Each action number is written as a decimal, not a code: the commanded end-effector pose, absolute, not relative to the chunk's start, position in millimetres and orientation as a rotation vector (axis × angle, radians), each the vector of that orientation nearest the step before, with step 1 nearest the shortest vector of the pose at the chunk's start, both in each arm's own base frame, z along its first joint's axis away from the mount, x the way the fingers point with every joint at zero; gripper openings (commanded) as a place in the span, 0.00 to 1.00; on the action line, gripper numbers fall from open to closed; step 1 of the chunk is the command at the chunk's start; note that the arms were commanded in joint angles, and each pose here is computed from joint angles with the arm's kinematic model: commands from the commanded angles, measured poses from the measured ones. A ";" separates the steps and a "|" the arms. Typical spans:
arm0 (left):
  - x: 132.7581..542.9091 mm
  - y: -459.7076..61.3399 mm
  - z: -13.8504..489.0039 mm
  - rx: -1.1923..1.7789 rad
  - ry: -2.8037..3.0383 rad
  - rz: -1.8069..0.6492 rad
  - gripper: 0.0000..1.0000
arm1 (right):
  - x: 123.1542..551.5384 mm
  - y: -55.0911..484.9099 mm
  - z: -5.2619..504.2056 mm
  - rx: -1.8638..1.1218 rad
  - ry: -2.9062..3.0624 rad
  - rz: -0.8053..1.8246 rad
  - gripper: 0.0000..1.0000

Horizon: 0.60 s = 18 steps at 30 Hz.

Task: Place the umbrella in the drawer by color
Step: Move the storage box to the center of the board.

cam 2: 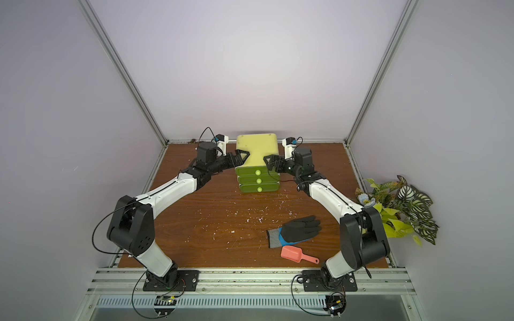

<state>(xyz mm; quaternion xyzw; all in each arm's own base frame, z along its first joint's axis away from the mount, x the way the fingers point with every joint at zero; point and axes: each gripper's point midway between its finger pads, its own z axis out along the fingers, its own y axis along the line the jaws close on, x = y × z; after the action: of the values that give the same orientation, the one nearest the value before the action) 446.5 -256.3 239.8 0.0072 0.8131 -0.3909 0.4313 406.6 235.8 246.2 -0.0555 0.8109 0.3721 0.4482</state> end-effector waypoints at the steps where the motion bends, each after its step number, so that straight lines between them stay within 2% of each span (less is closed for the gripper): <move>1: 408.9 -286.2 262.5 0.145 1.976 -1.113 0.99 | 341.9 297.6 308.1 -0.363 1.837 1.191 0.99; 6: 383.2 -274.0 268.1 0.131 1.956 -1.113 0.99 | 324.5 297.0 306.7 -0.350 1.833 1.192 0.99; 11: 358.9 -269.8 268.2 0.126 1.938 -1.077 0.99 | 330.8 276.0 292.1 -0.374 1.886 0.986 0.99; 18: 354.8 -264.0 262.4 0.151 1.991 -0.998 0.99 | 343.2 178.0 305.2 -0.201 1.819 0.511 0.99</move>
<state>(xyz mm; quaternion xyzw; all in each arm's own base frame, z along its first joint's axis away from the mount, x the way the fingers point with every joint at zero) 372.7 -243.8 241.9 0.0131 0.8122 -0.3757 0.4461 340.1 218.6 272.9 -0.0991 0.8066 0.2975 0.5010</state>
